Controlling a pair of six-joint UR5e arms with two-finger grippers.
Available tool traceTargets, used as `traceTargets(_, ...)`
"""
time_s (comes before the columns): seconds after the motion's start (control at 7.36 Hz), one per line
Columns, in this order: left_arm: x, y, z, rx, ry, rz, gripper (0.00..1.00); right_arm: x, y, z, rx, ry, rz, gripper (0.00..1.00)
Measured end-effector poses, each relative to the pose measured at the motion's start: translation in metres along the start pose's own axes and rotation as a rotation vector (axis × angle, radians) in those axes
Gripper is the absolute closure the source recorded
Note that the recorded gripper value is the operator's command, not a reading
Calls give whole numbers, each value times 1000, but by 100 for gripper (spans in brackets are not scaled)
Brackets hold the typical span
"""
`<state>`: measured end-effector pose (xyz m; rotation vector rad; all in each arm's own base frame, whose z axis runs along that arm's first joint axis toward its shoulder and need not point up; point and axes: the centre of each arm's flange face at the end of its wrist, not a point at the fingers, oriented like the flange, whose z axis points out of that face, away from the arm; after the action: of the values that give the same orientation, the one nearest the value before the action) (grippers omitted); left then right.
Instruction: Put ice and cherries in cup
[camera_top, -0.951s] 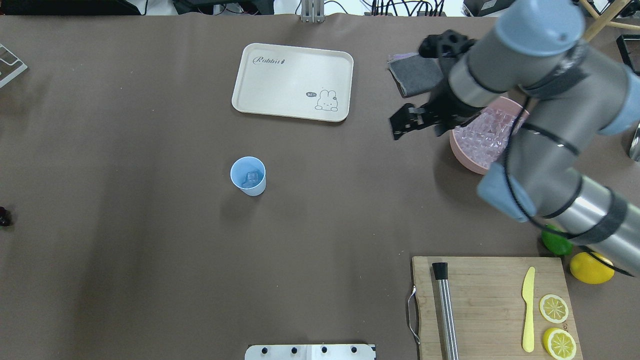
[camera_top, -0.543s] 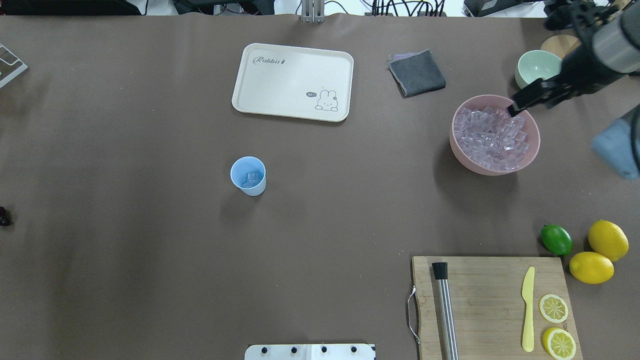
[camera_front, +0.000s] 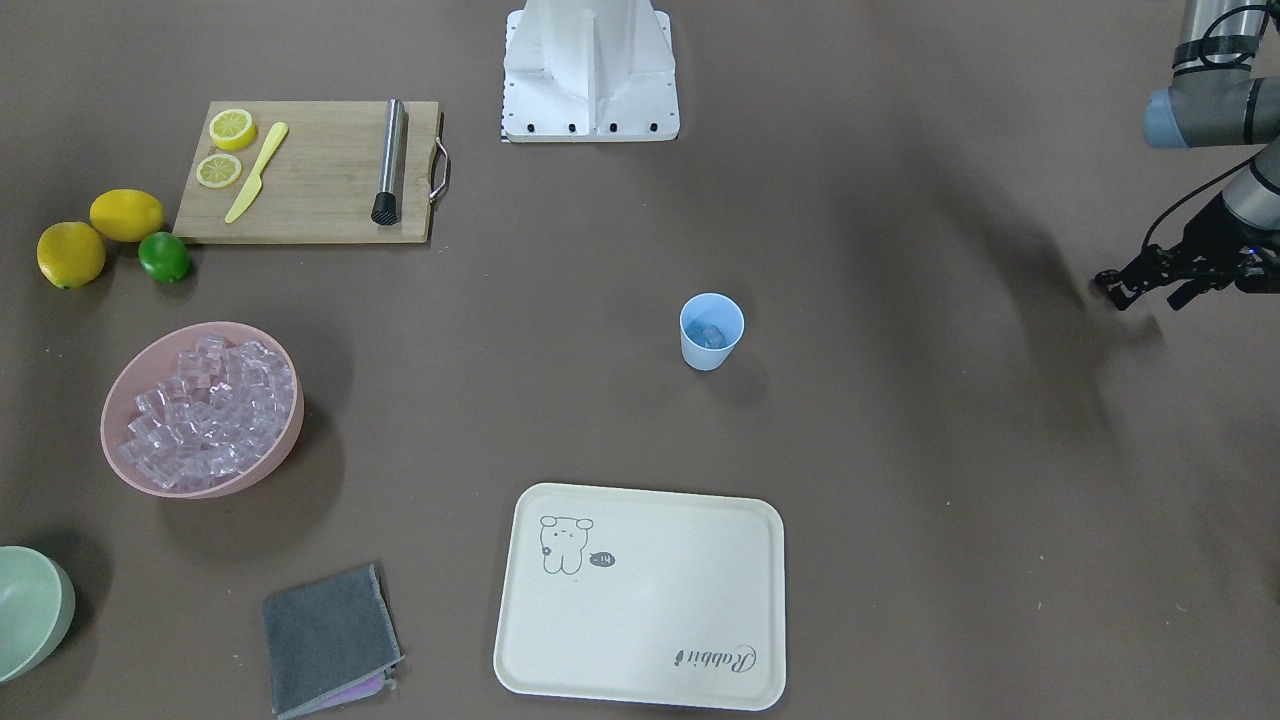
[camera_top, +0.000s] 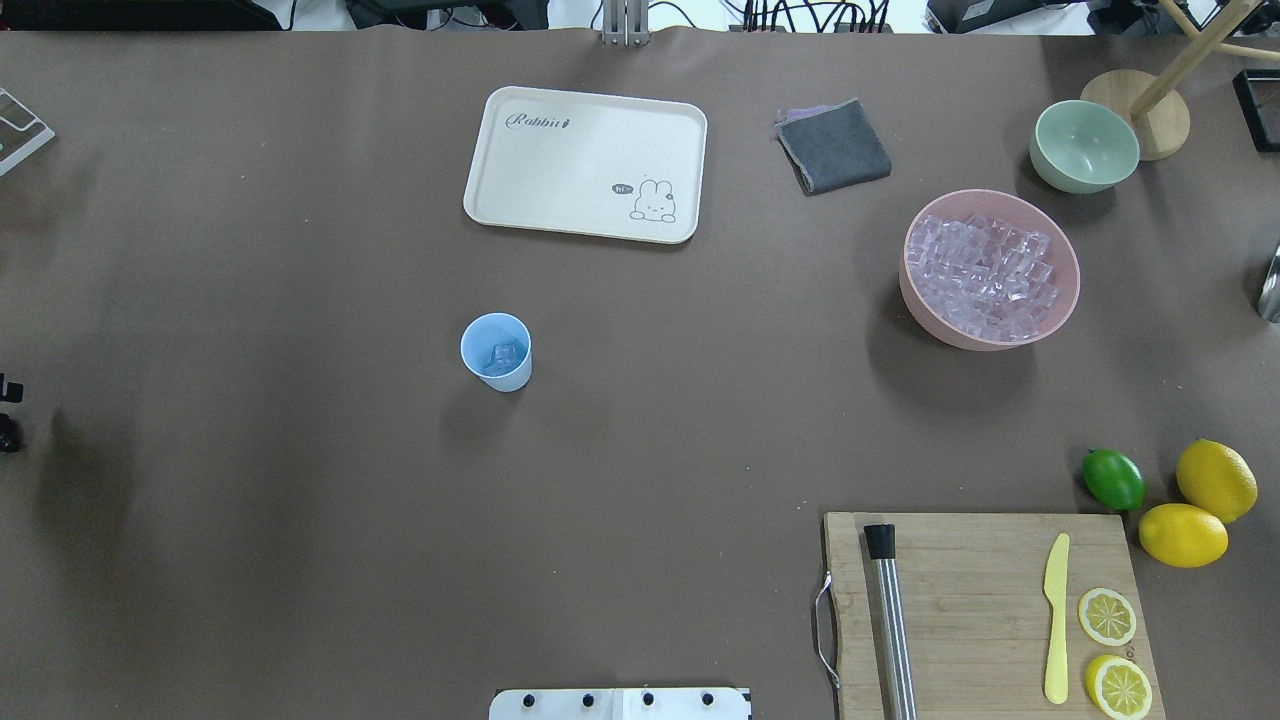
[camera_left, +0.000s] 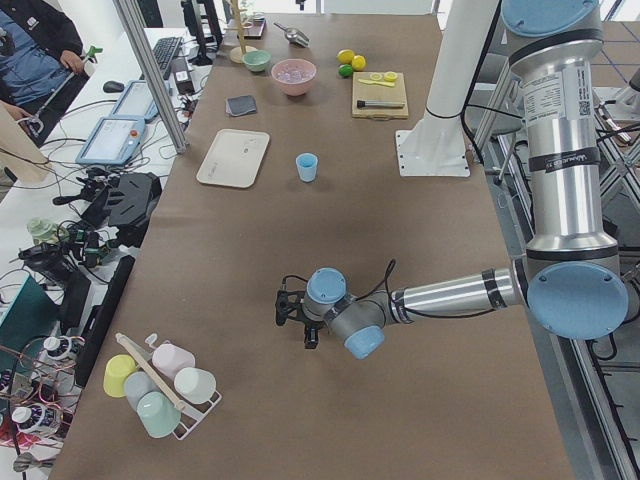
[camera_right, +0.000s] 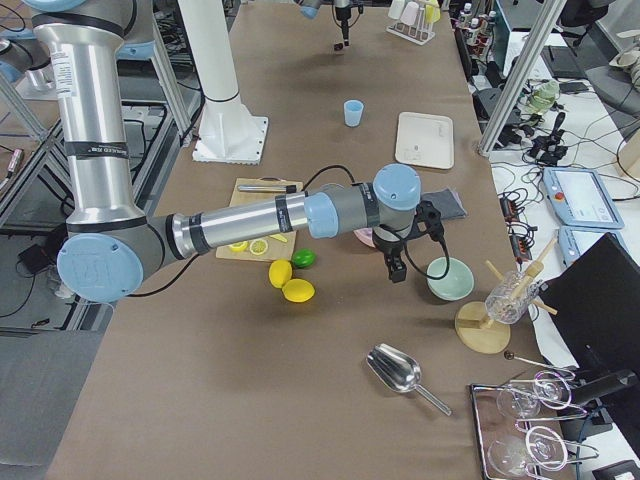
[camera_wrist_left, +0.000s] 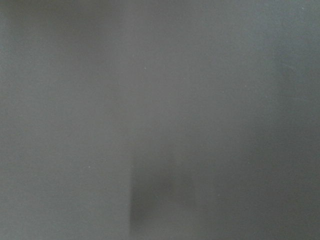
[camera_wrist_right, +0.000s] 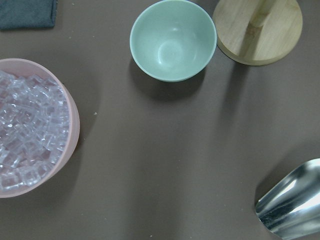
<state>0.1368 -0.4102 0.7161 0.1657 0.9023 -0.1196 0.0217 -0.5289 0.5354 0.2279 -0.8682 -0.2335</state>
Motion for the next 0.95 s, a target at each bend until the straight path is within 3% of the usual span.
traceTargets(0.14, 6, 1, 1, 0, 8, 8, 18, 10, 6, 2, -8, 5, 5, 1)
traceTargets(0.27, 12, 5, 2, -7, 16, 23, 34, 15, 10, 3, -13, 8, 8, 1)
traceTargets(0.41, 16, 12, 6, -21, 18, 37, 58, 17, 11, 4, -16, 11, 9, 1)
traceTargets(0.54, 17, 18, 9, -29, 16, 46, 67, 18, 12, 5, -18, 12, 10, 1)
traceTargets(0.95, 23, 20, 6, -25, 21, 69, 71, 19, 13, 6, -21, 11, 17, 1)
